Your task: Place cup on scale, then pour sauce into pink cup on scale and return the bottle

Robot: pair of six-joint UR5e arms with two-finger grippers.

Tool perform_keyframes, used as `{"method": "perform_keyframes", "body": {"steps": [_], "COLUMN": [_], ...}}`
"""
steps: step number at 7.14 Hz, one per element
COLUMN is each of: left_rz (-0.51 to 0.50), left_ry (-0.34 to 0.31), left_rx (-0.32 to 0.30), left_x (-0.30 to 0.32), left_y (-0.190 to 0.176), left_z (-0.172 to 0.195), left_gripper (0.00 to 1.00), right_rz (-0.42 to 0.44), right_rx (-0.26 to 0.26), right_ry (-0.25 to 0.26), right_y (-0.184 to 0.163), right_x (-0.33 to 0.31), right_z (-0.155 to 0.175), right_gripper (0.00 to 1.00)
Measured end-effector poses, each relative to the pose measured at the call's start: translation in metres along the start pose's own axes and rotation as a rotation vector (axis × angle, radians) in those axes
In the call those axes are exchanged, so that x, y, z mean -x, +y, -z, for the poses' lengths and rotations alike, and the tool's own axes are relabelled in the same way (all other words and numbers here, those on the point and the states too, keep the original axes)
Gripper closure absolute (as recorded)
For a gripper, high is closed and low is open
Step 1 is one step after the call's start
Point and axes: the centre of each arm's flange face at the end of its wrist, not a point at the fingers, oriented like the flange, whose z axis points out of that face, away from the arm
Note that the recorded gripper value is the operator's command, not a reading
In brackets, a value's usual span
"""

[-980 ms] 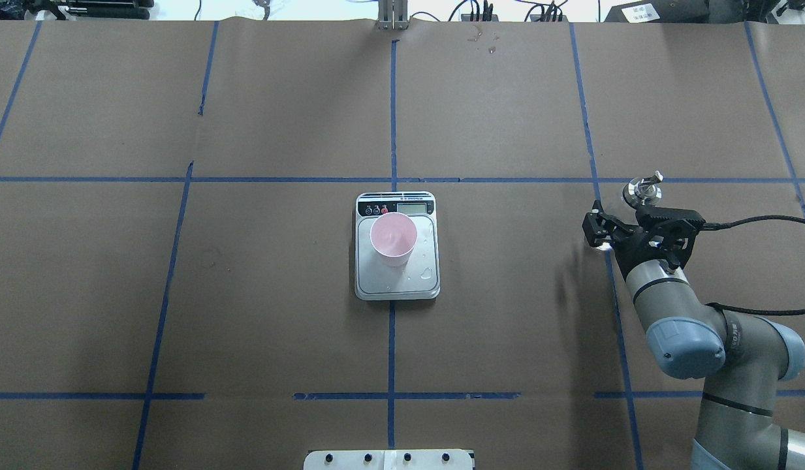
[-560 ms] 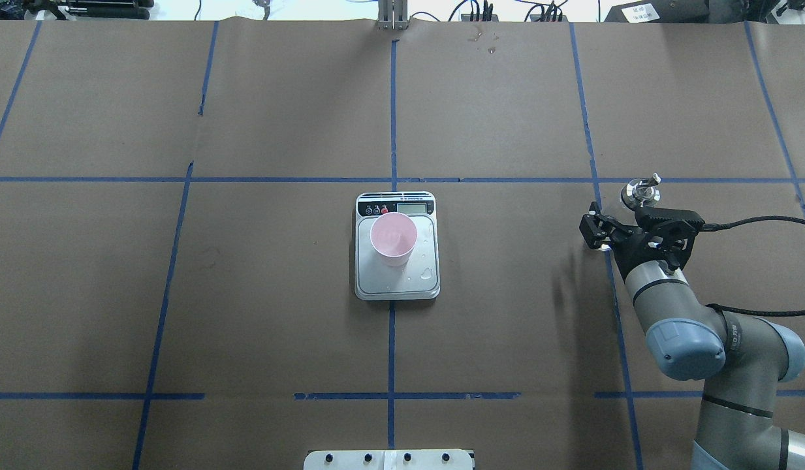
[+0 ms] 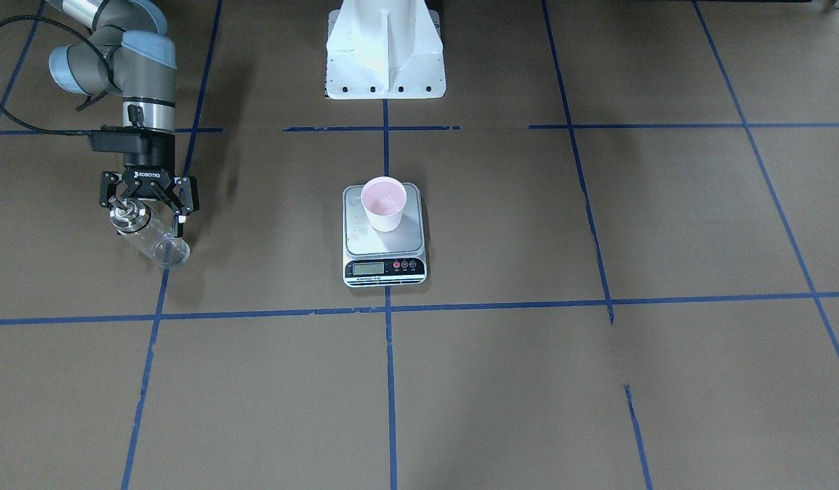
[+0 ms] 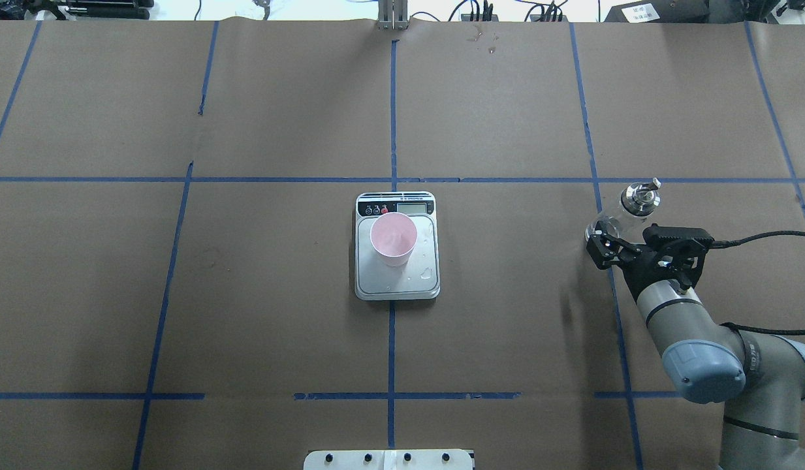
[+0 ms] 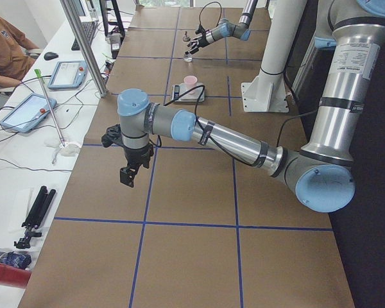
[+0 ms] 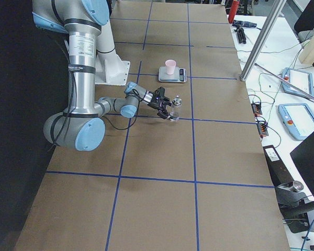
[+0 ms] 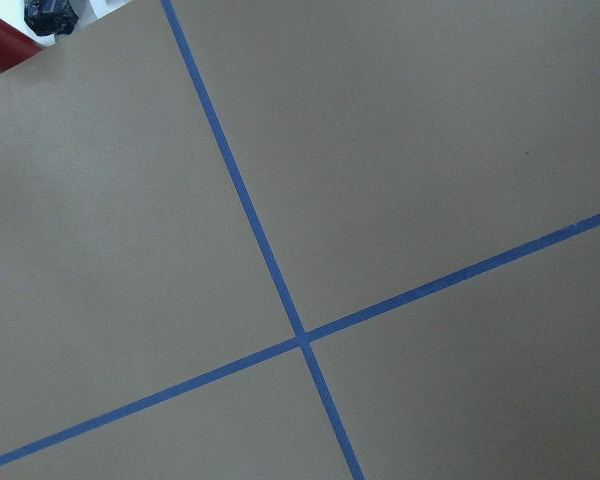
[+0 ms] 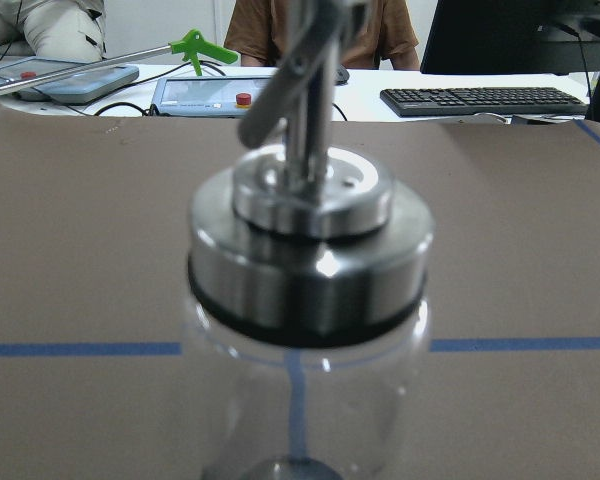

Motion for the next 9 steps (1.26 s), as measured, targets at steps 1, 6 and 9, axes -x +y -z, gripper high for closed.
{"method": "perform_keyframes", "body": {"steps": [1, 6, 9], "left_rz": [0.001, 0.001, -0.002], "left_ry": [0.0, 0.001, 0.0], "left_rx": [0.001, 0.001, -0.002], "left_x": [0.0, 0.0, -0.001], "left_y": [0.0, 0.001, 0.0], "left_z": [0.0, 0.0, 0.001], "left_gripper": [0.0, 0.0, 0.0], "right_rz": [0.012, 0.066, 0.171], "right_rx": [0.015, 0.144, 0.289], "right_ry": [-0.011, -0.041, 0.084], "right_y": [0.007, -0.003, -0.056], "right_x": [0.0, -0.016, -0.005], "right_z": [0.008, 0.066, 0.126], "right_gripper": [0.0, 0.0, 0.0]}}
